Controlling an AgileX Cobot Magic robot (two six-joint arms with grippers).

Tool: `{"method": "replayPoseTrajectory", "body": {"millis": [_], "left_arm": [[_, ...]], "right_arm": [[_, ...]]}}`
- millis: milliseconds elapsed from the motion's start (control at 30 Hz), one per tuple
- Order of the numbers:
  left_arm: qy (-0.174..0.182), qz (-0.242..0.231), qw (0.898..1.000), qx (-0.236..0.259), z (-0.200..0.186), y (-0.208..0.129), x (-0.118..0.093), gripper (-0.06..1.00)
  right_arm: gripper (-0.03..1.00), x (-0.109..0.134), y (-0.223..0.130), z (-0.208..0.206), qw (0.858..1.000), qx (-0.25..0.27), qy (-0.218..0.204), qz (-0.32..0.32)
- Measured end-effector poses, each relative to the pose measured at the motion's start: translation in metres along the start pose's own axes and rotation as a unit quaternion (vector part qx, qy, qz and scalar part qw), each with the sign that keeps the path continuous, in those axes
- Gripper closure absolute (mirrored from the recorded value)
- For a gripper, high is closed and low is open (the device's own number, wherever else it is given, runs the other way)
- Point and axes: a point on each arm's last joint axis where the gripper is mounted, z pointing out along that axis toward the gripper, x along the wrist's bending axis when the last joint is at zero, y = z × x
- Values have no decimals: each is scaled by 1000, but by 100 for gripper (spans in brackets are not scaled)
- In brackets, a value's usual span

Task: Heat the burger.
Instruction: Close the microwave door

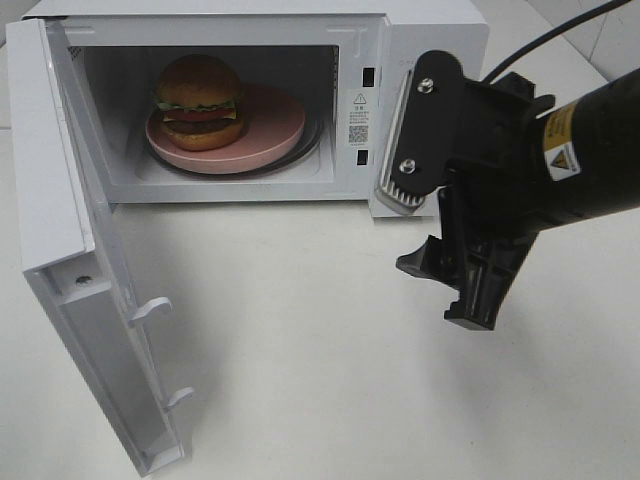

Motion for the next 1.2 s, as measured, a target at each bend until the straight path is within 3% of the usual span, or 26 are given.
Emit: {"method": "replayPoseTrajectory", "body": {"millis": [167,367,700,1200], "left_arm": [[0,0,1000,0,0,0,0,-3],[0,0,1000,0,0,0,0,-3],[0,0,1000,0,0,0,0,-3],[0,0,1000,0,0,0,0,-3]], "right_arm": [[22,1,-12,-26,994,43,1,97],[21,2,-25,-52,984,76,-4,161],[21,6,-45,-96,974,88,-19,207],[21,15,-73,-147,962,56,-42,265]]}}
